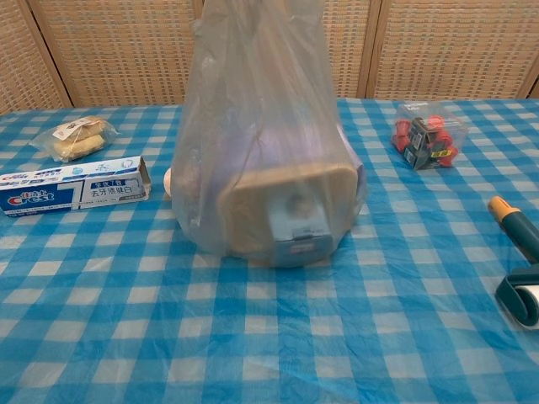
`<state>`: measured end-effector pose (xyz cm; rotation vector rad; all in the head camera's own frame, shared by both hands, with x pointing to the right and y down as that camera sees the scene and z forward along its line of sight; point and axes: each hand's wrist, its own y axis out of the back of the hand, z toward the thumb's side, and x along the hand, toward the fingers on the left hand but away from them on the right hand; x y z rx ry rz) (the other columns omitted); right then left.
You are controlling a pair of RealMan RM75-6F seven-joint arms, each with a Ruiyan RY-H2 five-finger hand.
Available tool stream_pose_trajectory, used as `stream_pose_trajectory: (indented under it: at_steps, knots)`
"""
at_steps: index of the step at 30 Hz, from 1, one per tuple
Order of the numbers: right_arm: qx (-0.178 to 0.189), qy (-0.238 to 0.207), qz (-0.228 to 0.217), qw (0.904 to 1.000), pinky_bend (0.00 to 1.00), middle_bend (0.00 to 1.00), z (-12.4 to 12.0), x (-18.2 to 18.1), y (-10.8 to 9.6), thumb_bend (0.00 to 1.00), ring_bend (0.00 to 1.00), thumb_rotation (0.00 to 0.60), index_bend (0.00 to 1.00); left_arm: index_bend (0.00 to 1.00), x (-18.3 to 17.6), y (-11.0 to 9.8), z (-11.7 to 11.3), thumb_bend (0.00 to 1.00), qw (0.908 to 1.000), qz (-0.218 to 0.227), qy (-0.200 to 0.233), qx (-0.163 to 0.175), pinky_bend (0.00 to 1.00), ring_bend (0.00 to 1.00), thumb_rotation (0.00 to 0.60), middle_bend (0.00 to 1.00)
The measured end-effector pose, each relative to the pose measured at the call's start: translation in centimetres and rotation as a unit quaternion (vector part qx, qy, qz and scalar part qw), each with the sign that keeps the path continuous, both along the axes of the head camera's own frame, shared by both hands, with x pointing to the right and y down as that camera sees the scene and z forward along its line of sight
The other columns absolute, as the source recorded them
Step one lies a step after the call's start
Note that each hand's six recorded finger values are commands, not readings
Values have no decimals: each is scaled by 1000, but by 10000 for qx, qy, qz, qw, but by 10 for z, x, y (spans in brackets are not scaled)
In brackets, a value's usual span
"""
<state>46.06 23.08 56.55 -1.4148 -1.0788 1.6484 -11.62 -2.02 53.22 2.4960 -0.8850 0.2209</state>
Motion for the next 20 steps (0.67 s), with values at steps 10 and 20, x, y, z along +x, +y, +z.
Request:
stream_pose_trajectory:
  at_steps: [10,20]
  knots:
    - [1,-8,11,10000,0,0,0,1,-1,0,0,600,82,1000,-18,-28,-57,1000,9938,-798,212,743,1000,958,600,1000]
    - [32,-29,22,10000,0,0,-2,1,-1,0,0,600,82,1000,-9,-33,-122,1000,9888,-949,379,1085,1000,958,600,1000]
